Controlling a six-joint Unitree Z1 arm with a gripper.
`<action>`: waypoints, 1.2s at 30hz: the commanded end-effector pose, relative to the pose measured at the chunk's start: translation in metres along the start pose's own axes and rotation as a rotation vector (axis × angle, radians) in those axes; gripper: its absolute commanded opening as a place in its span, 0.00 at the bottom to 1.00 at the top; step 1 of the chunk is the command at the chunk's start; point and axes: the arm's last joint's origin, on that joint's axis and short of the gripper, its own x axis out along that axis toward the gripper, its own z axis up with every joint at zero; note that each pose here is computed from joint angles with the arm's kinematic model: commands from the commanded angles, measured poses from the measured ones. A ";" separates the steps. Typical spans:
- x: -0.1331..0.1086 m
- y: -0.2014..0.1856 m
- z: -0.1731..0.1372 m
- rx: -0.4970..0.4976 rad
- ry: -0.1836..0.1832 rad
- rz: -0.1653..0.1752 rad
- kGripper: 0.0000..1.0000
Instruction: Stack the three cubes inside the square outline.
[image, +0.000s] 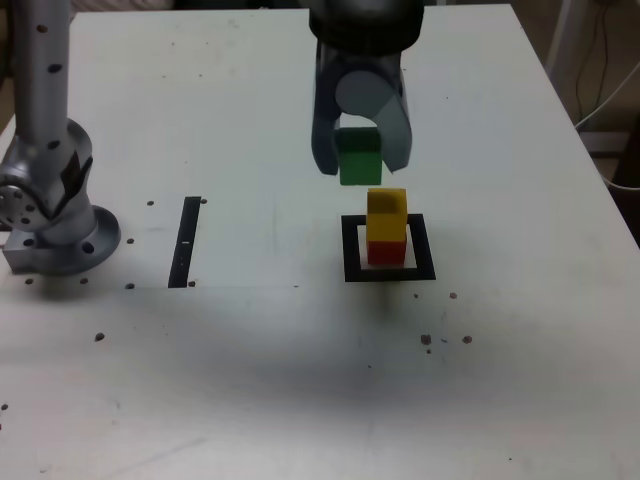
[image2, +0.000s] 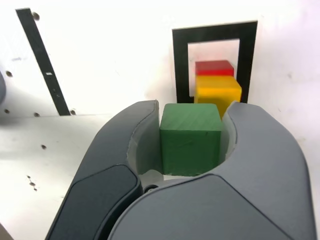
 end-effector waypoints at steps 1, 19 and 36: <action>0.003 -0.006 0.007 0.008 0.006 -0.001 0.19; 0.017 -0.007 0.022 0.008 0.022 0.027 0.19; 0.020 -0.007 0.027 0.002 -0.016 0.034 0.19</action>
